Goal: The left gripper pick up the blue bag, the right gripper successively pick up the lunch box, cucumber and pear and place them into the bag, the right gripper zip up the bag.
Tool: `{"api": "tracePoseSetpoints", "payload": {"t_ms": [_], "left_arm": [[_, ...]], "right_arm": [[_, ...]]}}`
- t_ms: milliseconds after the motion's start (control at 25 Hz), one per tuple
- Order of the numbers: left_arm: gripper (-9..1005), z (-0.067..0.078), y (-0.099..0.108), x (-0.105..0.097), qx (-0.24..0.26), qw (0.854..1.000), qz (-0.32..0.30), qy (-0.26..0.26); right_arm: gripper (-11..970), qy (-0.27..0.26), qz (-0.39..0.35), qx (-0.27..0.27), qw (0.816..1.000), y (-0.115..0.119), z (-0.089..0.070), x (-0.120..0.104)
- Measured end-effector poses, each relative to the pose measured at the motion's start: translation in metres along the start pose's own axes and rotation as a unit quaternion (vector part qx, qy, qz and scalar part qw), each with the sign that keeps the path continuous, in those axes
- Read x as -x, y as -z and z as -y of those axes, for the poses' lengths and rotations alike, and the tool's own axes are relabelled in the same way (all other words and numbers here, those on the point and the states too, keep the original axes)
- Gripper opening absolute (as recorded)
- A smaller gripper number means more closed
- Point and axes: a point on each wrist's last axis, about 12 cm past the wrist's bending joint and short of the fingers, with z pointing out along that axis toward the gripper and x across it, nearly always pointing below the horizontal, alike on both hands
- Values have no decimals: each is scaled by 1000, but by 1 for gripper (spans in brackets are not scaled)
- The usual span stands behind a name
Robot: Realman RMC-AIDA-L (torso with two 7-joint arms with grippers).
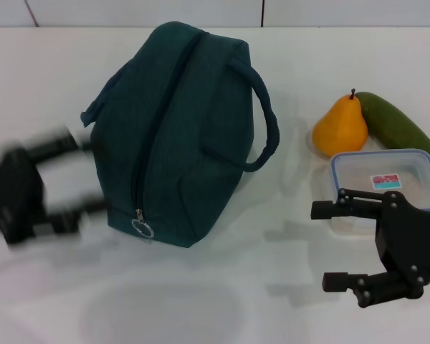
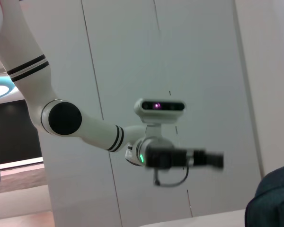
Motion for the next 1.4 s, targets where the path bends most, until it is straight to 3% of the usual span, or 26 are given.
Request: {"api": "tracePoseSetpoints", "payload": {"t_ms": [120,240,280,400,560,920,1160,1400], "left_arm": [[861,-16,6,17,55,997,42,-25],[861,-46,2,33,121,991,57,1],[861,-49,1,34,127,990,56,6],[861,-76,-7,44,170,984,27,41],[861,-97,-16,56,201,975,-33,86],[860,-97,-37,79,220,940,-160,208],[842,-93,-60,86,208,931,-188,233],[811,-96,-69,87,212,924,-208,239]], "right_arm": [[860,1,-2,-3,1000,0,1,0],[860,2,-3,-6,1000,0,3,0],[860,2,-3,-7,1000,0,3,0],[860,2,-1,-17,1000,2,3,0],[860,2,5,-31,999,6,3,-1],[859,3,15,-54,998,15,2,0],[859,5,17,-63,998,17,1,-2],[859,3,17,-66,998,18,1,-2]]}}
